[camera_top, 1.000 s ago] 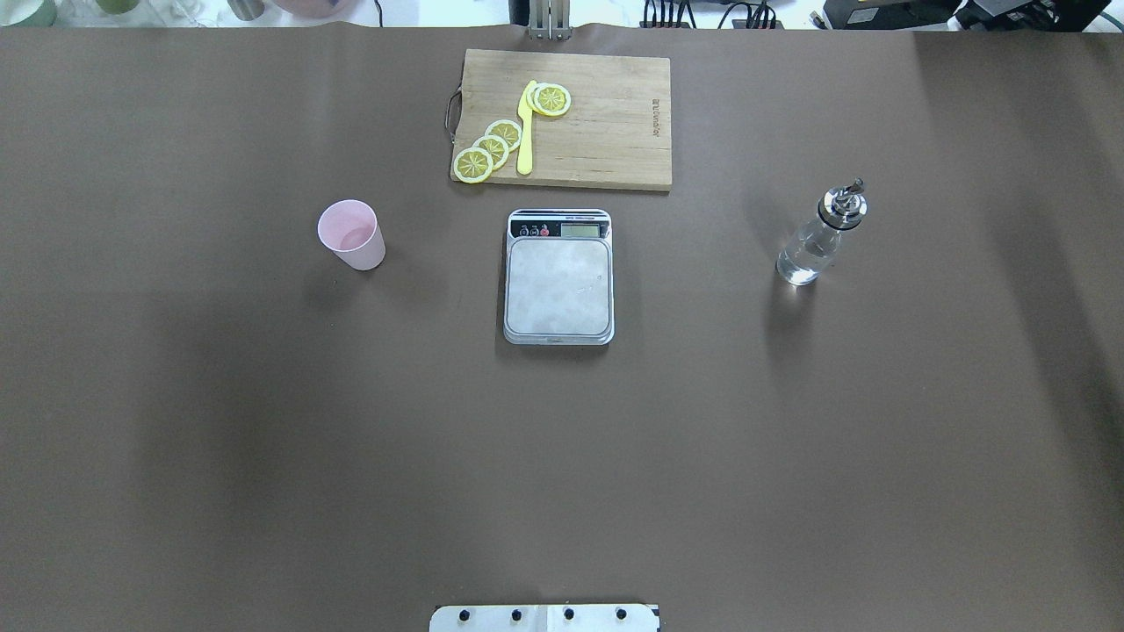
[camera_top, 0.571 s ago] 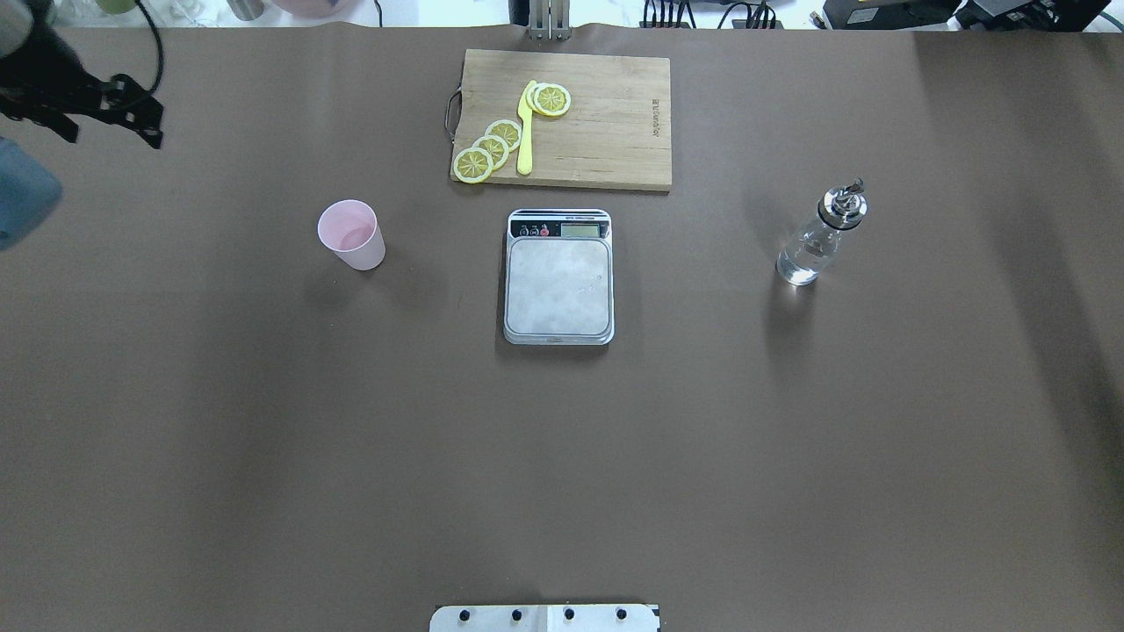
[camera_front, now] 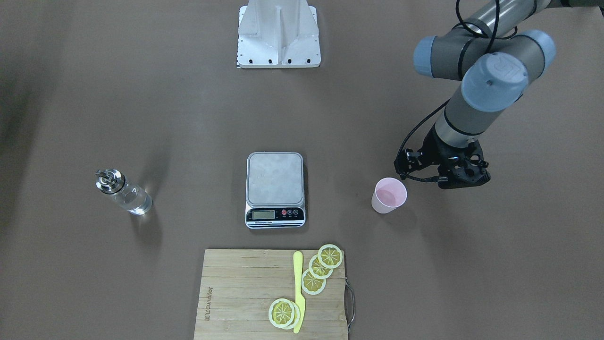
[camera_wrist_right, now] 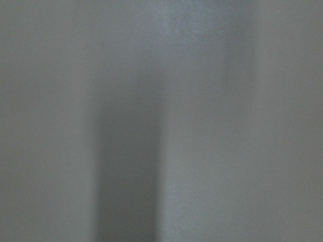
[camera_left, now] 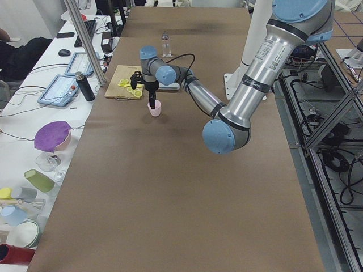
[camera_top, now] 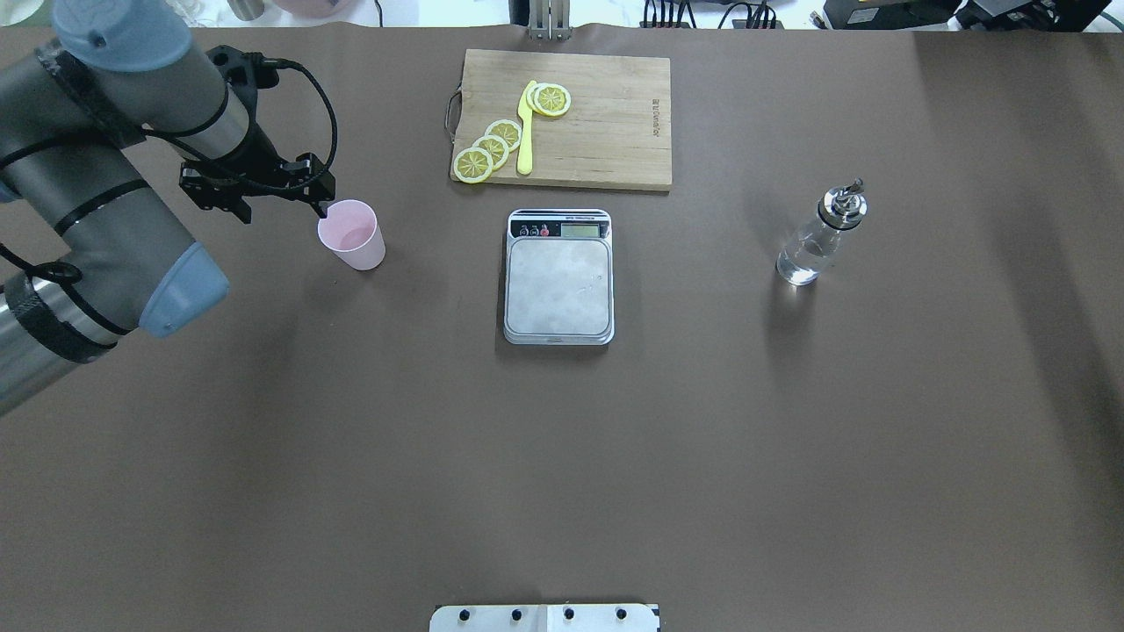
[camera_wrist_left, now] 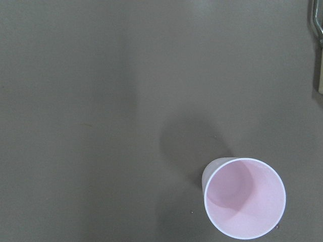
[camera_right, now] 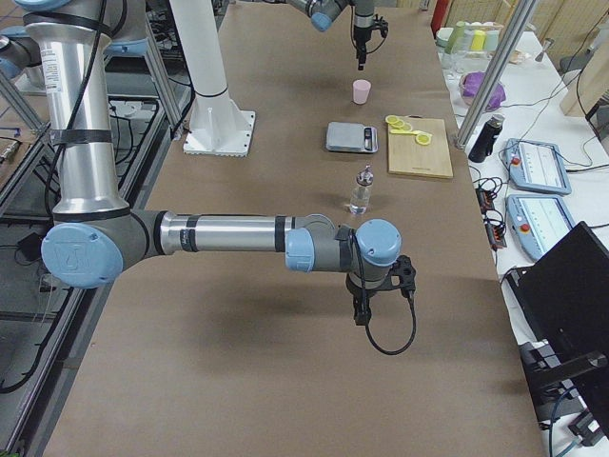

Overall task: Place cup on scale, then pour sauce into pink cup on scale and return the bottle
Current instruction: 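Reach the left gripper to the pink cup and grasp it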

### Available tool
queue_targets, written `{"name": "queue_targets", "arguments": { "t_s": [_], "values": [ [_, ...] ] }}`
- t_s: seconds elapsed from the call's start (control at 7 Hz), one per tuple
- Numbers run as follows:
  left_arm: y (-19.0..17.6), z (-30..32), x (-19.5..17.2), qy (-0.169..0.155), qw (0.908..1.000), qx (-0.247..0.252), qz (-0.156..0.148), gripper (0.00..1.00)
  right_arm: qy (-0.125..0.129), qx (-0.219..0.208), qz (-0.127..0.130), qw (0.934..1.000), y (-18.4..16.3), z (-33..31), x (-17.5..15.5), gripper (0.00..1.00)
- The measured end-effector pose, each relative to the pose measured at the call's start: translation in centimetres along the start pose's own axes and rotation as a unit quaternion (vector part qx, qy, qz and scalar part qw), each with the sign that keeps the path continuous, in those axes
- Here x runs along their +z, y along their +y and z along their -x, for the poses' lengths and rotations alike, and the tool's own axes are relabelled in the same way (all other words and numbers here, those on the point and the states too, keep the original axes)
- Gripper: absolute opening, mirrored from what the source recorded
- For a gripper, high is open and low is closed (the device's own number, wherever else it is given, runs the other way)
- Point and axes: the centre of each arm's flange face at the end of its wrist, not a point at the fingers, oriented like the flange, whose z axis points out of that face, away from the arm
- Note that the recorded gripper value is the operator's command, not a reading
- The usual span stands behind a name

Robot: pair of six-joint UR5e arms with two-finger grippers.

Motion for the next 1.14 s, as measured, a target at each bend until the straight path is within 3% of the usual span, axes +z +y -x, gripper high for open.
{"name": "queue_targets", "arguments": {
  "t_s": [0.29,0.86,1.0,1.14],
  "values": [
    [-0.1,-0.9,2.5,0.012,0.9999,-0.005,-0.002,0.92,0.001,0.000,0.000,1.0000,0.0,0.0,0.0,1.00],
    [-1.0,-1.1,4.4,0.004,0.9999,-0.012,0.005,0.61,0.003,0.001,0.001,1.0000,0.0,-0.2,0.1,1.00],
    [-1.2,-1.1,4.9,0.004,0.9999,-0.013,0.005,0.48,0.003,0.001,0.001,1.0000,0.0,-0.2,0.1,1.00],
    [-1.5,-1.0,5.5,0.007,0.9999,-0.011,0.003,0.12,0.003,0.001,0.001,1.0000,0.0,-0.1,0.1,1.00]
  ]
}}
